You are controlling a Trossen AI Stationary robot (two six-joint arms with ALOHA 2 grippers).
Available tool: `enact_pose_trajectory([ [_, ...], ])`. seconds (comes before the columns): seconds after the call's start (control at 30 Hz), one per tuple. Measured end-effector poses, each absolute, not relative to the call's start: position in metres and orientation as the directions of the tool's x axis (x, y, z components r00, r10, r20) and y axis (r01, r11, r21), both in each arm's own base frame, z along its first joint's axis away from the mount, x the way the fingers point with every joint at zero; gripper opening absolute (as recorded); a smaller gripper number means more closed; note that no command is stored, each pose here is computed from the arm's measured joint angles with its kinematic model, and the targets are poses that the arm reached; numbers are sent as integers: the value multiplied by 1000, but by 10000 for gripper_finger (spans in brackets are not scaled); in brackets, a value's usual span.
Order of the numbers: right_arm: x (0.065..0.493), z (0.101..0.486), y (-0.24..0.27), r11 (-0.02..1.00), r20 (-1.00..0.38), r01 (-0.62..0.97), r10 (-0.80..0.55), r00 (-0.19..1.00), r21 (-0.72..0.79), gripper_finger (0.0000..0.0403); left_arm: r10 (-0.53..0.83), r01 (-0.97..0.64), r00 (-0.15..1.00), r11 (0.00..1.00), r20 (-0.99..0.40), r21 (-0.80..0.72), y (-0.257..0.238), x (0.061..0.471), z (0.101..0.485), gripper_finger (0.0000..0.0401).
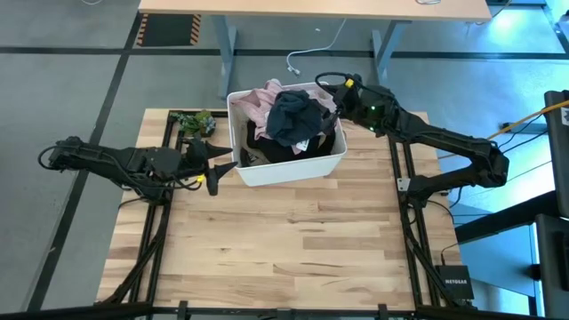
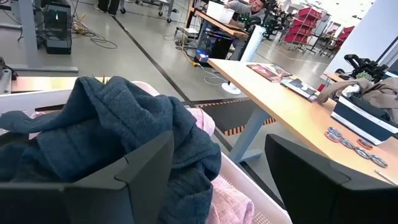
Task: Sort clothes
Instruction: Return to Home Position
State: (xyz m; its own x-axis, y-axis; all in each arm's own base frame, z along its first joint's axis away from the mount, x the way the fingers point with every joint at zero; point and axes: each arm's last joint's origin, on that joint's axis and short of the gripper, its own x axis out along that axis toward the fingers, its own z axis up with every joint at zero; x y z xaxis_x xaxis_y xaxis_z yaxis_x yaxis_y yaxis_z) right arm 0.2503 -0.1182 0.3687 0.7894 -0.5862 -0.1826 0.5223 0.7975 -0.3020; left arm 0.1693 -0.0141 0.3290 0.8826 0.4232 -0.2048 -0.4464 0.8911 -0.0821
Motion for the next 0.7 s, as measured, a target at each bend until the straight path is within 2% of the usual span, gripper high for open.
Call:
enact_pose_trajectory([
  [0.7,251,368,-116,828,-188,478,-540,820,-293,271,423,-445,883,892,-204,-74,-14,169,329,209],
])
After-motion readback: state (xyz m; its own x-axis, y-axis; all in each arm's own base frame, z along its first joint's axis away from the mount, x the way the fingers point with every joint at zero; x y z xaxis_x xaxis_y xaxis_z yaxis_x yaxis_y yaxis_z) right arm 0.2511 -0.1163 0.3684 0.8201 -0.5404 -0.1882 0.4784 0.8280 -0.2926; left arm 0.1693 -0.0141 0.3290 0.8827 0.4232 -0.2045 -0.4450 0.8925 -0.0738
